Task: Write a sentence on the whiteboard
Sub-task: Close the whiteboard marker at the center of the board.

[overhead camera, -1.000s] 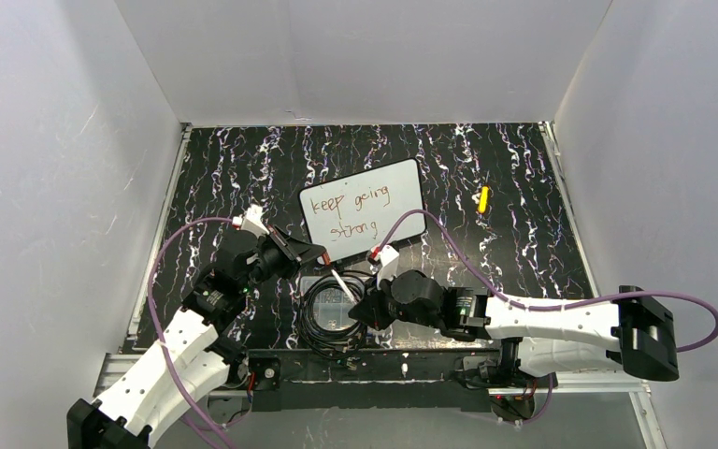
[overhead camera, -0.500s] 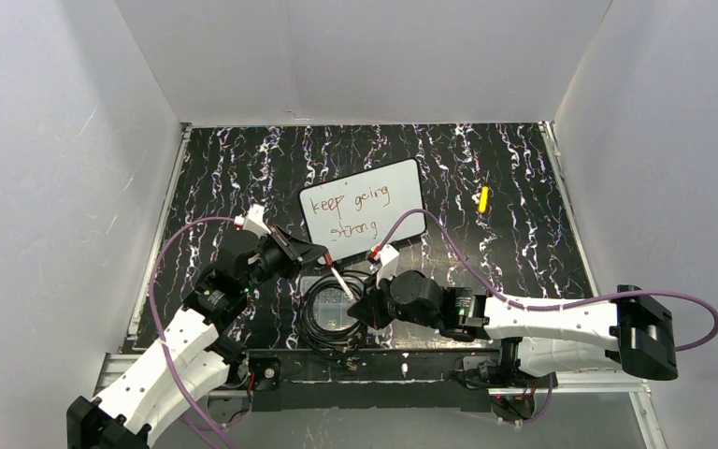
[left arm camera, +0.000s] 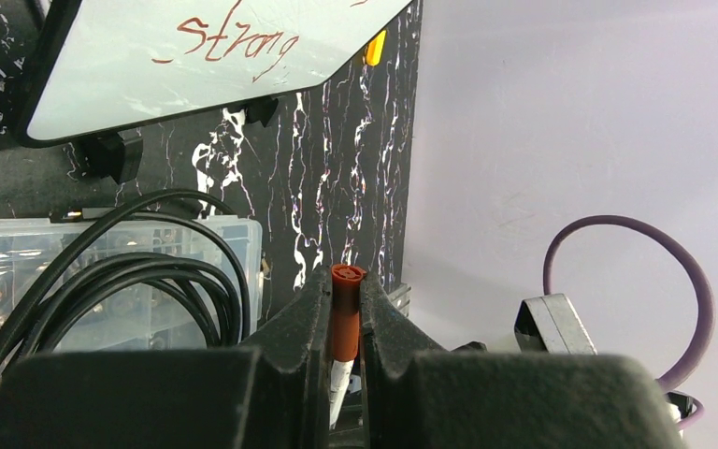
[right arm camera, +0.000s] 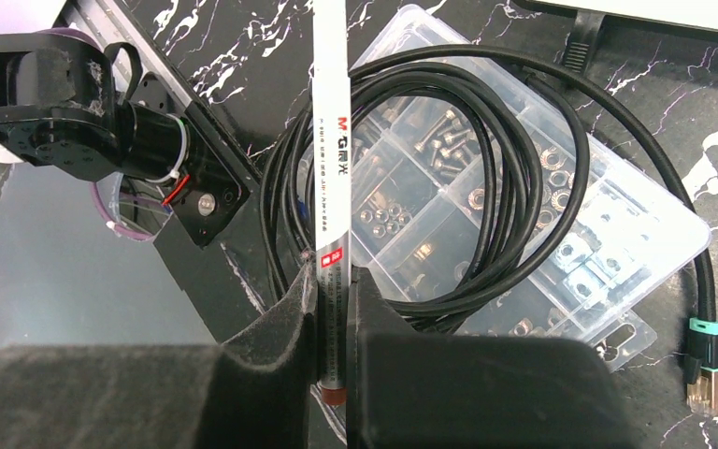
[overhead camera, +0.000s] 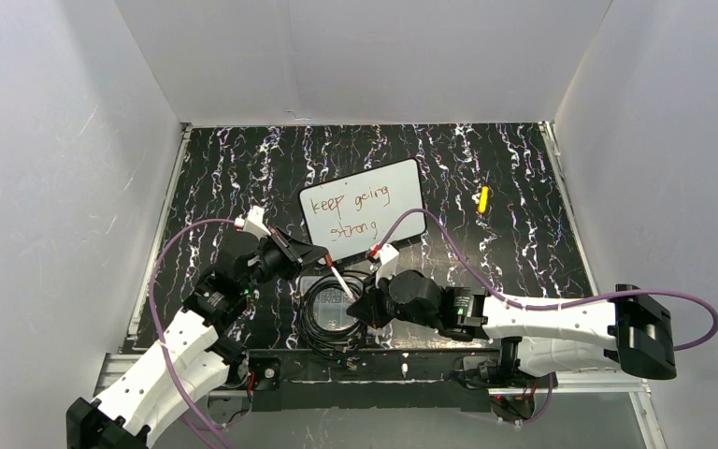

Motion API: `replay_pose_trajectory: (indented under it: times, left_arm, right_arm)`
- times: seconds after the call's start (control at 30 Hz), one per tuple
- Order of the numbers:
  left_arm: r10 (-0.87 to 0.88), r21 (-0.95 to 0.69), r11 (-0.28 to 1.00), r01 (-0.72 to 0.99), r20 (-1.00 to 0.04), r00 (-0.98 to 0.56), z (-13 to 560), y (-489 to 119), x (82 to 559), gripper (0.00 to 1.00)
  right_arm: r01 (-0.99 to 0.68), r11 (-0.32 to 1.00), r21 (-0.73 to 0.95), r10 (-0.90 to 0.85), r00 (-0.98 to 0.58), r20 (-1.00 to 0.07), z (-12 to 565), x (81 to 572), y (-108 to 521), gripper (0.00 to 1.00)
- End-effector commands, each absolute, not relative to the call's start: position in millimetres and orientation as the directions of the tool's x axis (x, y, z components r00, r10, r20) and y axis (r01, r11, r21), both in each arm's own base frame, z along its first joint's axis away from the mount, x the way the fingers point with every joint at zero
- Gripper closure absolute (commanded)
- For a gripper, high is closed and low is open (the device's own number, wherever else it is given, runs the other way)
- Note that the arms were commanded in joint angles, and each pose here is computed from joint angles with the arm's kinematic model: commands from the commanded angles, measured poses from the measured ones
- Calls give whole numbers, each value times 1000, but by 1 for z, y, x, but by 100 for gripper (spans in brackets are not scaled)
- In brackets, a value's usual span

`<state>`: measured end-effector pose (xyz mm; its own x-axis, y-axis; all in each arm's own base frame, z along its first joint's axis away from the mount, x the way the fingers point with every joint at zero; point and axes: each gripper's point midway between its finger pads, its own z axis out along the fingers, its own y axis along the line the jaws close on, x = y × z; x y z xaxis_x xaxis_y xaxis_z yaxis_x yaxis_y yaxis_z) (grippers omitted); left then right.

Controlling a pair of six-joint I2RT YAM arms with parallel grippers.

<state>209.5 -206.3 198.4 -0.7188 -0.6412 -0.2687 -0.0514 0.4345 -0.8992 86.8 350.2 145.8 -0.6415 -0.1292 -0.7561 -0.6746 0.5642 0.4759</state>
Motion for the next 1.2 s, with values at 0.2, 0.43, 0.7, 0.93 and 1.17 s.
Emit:
replay_pose_trajectory:
  times: [0.2, 0.43, 0.7, 0.93, 1.17]
  left_arm:
    - [-629, -907, 419, -27, -269, -729, 202, -209, 204, 100]
    - [-628, -908, 417, -28, -266, -731, 201, -210, 202, 100]
    - [-629, -910, 414, -13, -275, -727, 203, -208, 200, 100]
    - [-600, -913, 404, 54, -308, -738, 200, -213, 195, 100]
    - [-523, -891, 427, 155, -383, -762, 202, -219, 183, 100]
  right_arm:
    - [-669, 548, 502, -49, -625, -779, 176, 94, 363, 99]
    - [-662, 564, 494, -55, -627, -777, 174, 97, 364, 99]
    - [-629, 592, 504, -8, -630, -776, 178, 104, 362, 99]
    - [-631, 582, 513, 56, -598, -799, 201, 113, 368, 99]
    - [-627, 598, 498, 82, -571, -817, 212, 122, 374, 99]
